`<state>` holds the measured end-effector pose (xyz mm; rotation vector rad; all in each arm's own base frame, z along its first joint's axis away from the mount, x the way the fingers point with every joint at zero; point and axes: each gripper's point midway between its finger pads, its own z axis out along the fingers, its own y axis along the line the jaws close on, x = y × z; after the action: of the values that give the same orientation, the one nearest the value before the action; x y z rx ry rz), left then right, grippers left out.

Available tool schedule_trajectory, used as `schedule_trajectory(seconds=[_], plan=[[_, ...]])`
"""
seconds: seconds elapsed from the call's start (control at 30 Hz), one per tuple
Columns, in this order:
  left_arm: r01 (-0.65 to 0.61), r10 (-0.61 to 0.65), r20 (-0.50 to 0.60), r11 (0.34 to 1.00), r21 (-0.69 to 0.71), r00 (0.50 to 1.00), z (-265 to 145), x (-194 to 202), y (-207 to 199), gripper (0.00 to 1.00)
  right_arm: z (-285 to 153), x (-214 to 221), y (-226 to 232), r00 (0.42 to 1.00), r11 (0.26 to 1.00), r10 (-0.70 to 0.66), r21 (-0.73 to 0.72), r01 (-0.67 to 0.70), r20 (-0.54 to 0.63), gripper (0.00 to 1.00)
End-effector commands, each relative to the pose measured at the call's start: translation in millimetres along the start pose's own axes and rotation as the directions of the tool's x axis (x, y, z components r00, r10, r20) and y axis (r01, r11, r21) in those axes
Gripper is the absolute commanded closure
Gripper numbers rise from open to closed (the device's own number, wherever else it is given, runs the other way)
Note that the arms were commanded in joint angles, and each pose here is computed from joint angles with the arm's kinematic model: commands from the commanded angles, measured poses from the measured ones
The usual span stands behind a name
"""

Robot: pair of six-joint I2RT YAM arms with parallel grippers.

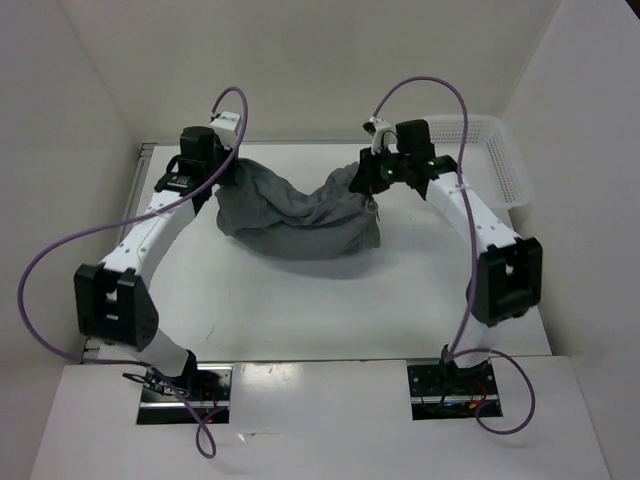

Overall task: Fold and stack the shorts
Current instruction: Flatten the shorts out

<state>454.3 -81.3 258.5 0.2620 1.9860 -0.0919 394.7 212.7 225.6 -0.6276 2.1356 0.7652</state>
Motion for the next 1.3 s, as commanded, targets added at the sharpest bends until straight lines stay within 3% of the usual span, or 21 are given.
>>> schedule_trajectory(seconds=[0.0,0.03,0.07,0.1,0.13,0.17,0.2,0.33,0.47,0.53,0.63,0.7,0.97,1.27], plan=[[0.008,-0.005,0.026,0.995,-0.104,1.000,45.4,-4.0,27.6,1.00,58.1,-7.4,-33.9,0.975,0.975,0.223,-0.019,-0.223,0.002,0.77],[0.015,-0.012,0.025,0.993,-0.119,1.000,53.8,-6.5,36.9,1.00,69.8,-8.6,-42.9,0.965,0.965,0.263,0.000,-0.263,0.003,0.65],[0.018,-0.022,-0.028,0.990,-0.141,0.999,73.8,10.3,46.9,1.00,81.6,-7.1,-59.5,0.953,0.951,0.302,0.061,-0.302,0.009,0.61],[0.017,-0.022,-0.034,0.990,-0.141,0.999,82.0,9.4,47.8,0.96,99.3,-15.9,-77.7,0.940,0.934,0.340,0.103,-0.342,0.039,0.50],[0.018,-0.022,-0.026,0.988,-0.151,0.999,85.9,-2.5,50.8,0.82,107.4,-20.1,-86.7,0.942,0.931,0.330,0.146,-0.335,0.057,0.34],[0.019,-0.028,-0.058,0.988,-0.156,0.998,96.0,7.3,55.7,0.64,106.5,-46.5,-98.3,0.953,0.931,0.277,0.213,-0.298,0.121,0.24],[0.017,-0.031,-0.096,0.990,-0.143,0.995,96.0,13.0,53.4,0.30,106.7,-54.1,-107.1,0.967,0.938,0.218,0.246,-0.245,0.132,0.20],[0.033,-0.045,-0.105,0.993,-0.111,0.993,69.9,1.9,56.4,0.07,72.7,-88.8,-107.2,0.983,0.940,0.052,0.323,-0.108,0.176,0.15],[0.071,-0.093,-0.185,0.990,-0.122,0.978,28.6,41.7,72.7,0.03,46.5,-28.8,-88.9,0.997,0.968,0.073,0.237,-0.080,0.041,0.17],[0.109,-0.138,-0.287,0.987,-0.114,0.948,5.9,90.4,74.7,0.03,40.7,15.6,-60.0,0.997,0.994,0.019,0.112,-0.012,-0.069,0.20],[0.131,-0.164,-0.412,0.986,-0.107,0.896,-12.6,158.3,61.6,0.05,52.8,68.4,-36.8,0.984,0.998,-0.020,0.056,0.030,-0.179,0.27],[0.135,-0.168,-0.439,0.985,-0.106,0.882,-13.4,177.7,58.2,0.05,61.1,83.7,-28.8,0.977,0.999,-0.034,0.032,0.041,-0.212,0.27],[0.125,-0.167,-0.434,0.984,-0.124,0.885,-3.2,195.1,61.3,0.05,101.9,110.5,-55.7,0.961,0.997,-0.025,0.069,0.046,-0.275,0.19],[0.140,-0.172,-0.420,0.984,-0.107,0.891,35.2,205.4,67.1,0.05,95.2,149.6,-49.0,0.929,0.997,-0.064,0.017,0.075,-0.365,0.18]])
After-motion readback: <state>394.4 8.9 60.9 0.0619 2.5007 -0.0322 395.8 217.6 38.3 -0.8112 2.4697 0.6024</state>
